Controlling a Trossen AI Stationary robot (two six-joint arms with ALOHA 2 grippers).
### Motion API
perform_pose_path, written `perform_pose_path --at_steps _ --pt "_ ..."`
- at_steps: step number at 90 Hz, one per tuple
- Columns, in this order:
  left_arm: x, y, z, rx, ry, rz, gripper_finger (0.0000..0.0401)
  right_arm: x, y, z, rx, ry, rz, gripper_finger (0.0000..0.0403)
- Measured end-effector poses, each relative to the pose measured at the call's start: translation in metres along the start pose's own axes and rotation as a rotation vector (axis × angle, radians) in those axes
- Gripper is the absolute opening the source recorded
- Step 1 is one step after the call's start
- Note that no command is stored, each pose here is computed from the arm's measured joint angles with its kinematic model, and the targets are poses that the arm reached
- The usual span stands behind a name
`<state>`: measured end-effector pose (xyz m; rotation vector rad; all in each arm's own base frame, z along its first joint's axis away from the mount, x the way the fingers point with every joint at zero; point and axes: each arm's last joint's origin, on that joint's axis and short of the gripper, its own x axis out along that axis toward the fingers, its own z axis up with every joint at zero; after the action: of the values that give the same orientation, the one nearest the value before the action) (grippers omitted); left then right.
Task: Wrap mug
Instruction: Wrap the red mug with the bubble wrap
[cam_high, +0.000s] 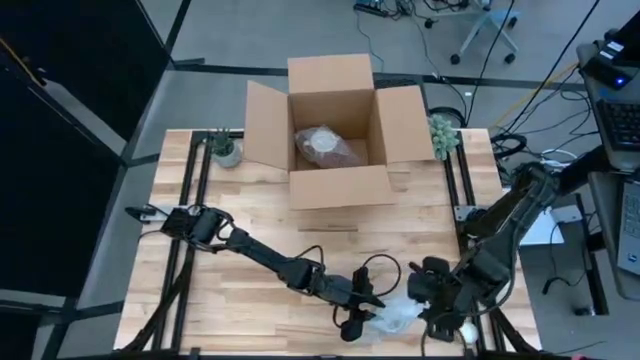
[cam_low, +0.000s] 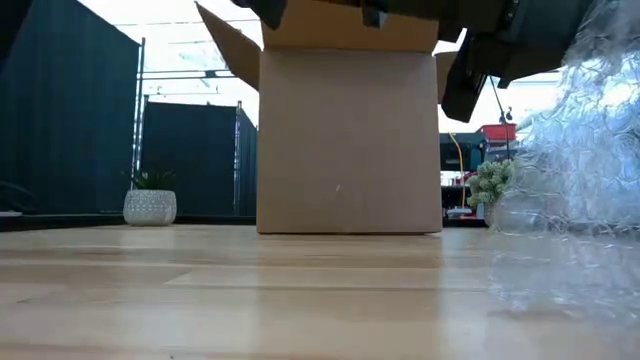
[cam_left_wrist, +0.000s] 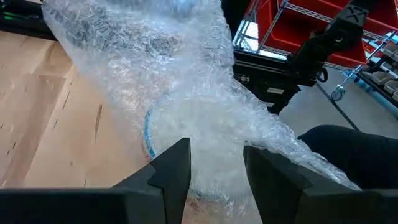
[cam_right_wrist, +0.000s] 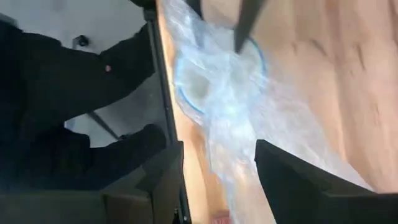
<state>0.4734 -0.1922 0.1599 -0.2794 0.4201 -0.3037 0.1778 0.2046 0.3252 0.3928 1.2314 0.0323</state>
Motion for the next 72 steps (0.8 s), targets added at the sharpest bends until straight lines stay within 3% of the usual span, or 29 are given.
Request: perform_pose_path --at_steps 17,51,72 --pt "0.0 0.0 0.0 0.0 0.0 0.0 0.0141 0.004 -0.004 -0.005 0.011 -0.243 -0.174 0.0183" --pt "0.0 0.0 0.0 0.0 -0.001 -0.001 0.0141 0.078 0.0 0.002 -0.021 -0.234 -0.072 0.0183" --pt "0.0 0.0 0.0 -0.001 -0.004 -0.002 0.0141 0.123 -0.016 0.006 -0.001 -0.11 -0.146 0.0183"
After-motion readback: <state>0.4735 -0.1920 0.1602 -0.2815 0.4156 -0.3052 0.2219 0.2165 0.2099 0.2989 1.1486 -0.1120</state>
